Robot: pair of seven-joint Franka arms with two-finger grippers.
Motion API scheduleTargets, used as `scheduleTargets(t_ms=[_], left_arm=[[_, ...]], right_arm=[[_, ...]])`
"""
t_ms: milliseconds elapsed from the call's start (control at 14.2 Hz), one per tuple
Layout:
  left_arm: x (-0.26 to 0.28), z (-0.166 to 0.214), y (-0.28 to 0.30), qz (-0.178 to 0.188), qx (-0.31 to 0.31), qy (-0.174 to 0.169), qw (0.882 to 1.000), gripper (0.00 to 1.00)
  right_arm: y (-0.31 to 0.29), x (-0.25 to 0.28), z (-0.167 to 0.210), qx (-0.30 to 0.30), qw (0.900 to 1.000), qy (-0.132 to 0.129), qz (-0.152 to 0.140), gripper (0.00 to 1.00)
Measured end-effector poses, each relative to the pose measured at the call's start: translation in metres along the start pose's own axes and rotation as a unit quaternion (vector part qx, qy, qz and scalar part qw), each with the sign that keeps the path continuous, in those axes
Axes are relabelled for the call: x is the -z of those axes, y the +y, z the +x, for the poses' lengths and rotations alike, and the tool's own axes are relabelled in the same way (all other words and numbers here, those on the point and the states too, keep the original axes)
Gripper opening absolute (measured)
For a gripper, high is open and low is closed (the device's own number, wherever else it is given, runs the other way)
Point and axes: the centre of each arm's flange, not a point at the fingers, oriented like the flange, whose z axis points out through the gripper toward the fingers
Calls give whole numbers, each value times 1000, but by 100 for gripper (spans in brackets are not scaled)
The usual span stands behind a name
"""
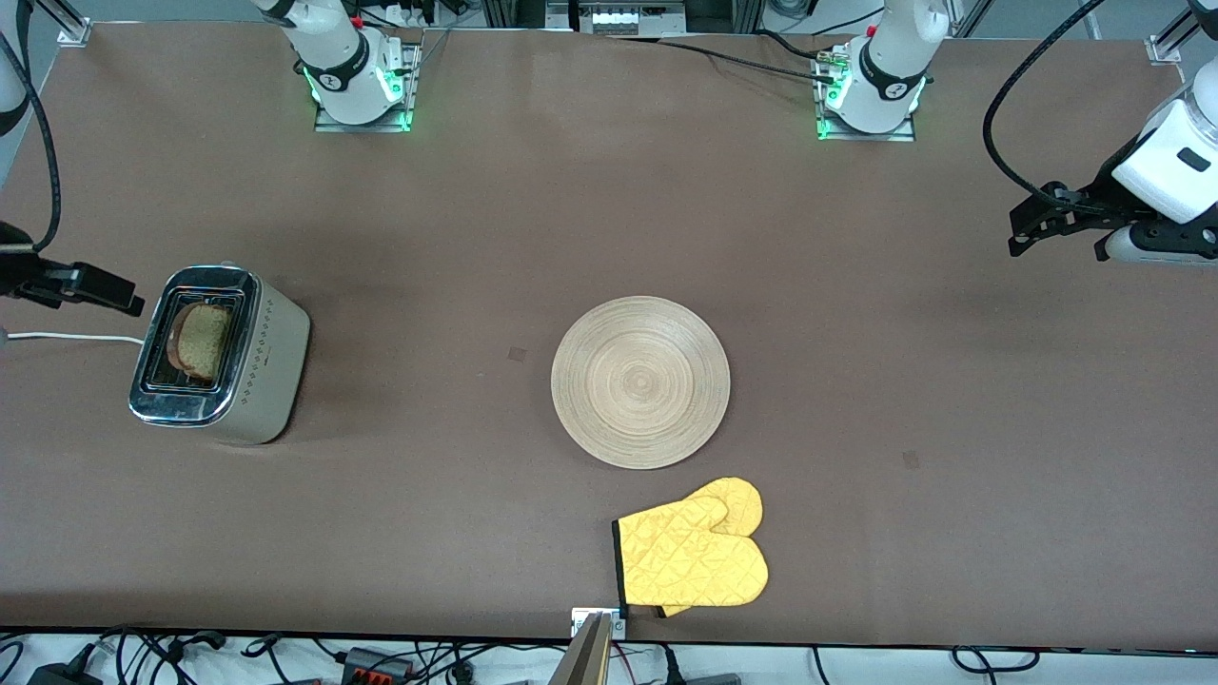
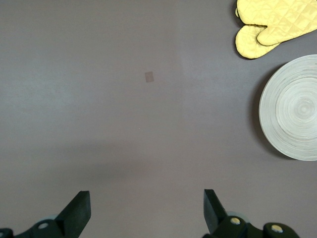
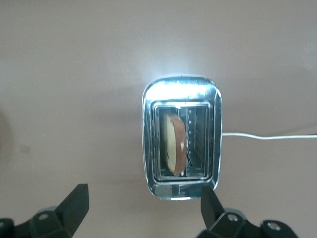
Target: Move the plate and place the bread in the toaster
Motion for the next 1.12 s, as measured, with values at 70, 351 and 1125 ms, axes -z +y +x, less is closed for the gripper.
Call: scheduleTargets(t_ms=[70,351,1125], left_arm=[[0,0,0,0,0,-1,1000,100],[-1,-1,0,0,0,-4,1000,100],[-1,-1,0,0,0,-5,1000,100]], right_arm=[[0,-1,-8,1,1000,3,0,100],[1,-15,-32,8,1000,17,0,100],[6,9,-58,15,1000,16,-1,100]])
